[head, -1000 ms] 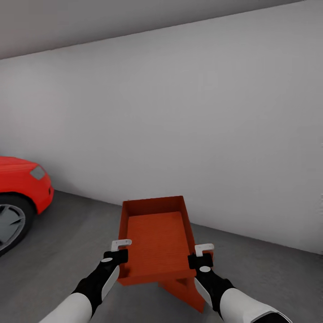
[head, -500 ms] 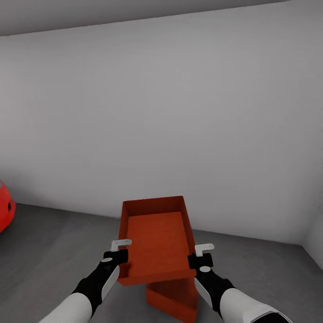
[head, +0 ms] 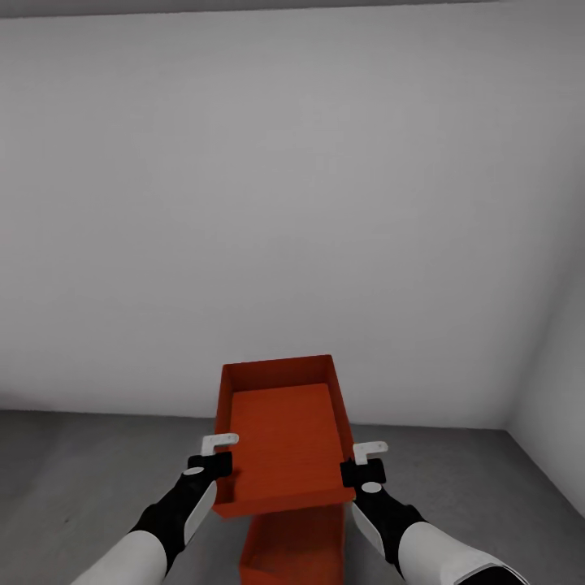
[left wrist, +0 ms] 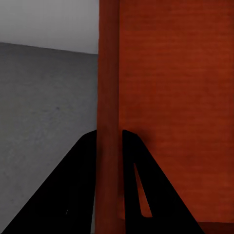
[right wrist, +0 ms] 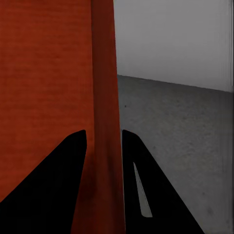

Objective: Move the two storage containers from the living room to the garage. In the garage, place one container on the floor and stack the other container on top of it (either order is fine).

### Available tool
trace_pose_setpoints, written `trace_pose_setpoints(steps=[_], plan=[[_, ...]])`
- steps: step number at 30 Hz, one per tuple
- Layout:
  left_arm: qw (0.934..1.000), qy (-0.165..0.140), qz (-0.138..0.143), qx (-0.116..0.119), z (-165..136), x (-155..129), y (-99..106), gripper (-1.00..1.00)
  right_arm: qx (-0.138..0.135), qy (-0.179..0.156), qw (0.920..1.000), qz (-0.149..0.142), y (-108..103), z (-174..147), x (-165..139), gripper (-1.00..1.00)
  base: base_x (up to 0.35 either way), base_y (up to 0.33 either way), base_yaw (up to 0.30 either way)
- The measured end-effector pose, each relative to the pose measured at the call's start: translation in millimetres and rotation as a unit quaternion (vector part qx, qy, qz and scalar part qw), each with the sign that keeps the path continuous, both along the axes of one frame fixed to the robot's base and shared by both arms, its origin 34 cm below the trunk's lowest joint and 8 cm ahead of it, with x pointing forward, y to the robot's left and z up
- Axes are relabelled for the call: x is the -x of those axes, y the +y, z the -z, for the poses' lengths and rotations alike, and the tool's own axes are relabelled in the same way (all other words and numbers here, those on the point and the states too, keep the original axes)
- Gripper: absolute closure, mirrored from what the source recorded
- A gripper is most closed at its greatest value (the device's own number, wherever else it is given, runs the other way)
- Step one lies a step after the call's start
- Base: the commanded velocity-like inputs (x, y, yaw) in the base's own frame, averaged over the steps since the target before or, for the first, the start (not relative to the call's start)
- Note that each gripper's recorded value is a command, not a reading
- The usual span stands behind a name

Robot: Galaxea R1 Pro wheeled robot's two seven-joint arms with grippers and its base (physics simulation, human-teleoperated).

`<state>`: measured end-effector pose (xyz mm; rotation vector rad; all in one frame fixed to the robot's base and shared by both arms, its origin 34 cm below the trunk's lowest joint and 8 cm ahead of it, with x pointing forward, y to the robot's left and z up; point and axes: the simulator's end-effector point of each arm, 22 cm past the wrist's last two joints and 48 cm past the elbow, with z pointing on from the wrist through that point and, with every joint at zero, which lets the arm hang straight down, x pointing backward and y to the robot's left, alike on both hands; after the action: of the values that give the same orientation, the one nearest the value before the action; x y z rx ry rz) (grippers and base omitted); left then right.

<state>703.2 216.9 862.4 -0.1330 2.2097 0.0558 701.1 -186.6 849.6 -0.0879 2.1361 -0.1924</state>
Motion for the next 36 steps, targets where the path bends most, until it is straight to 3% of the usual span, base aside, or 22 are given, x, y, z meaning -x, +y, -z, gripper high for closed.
trace_pose_setpoints(steps=[18, 25, 36], plan=[[1.0, 0.0, 0.0, 0.0, -0.1, -0.2, 0.0, 1.0, 0.0, 0.0, 1.0, 0.0, 0.0, -0.1, -0.2, 1.0, 0.311, 0.073, -0.287], [1.0, 0.0, 0.0, 0.0, 0.9, 0.0, -0.6, 1.0, 0.001, 0.0, 1.0, 0.0, -0.7, 0.5, -0.4, 1.0, 0.051, 0.006, -0.246], [1.0, 0.001, -0.001, 0.001, 1.2, 0.1, -0.1, 1.0, 0.001, 0.001, 1.0, 0.0, -0.1, 0.7, -0.3, 1.0, 0.002, 0.0, -0.019]])
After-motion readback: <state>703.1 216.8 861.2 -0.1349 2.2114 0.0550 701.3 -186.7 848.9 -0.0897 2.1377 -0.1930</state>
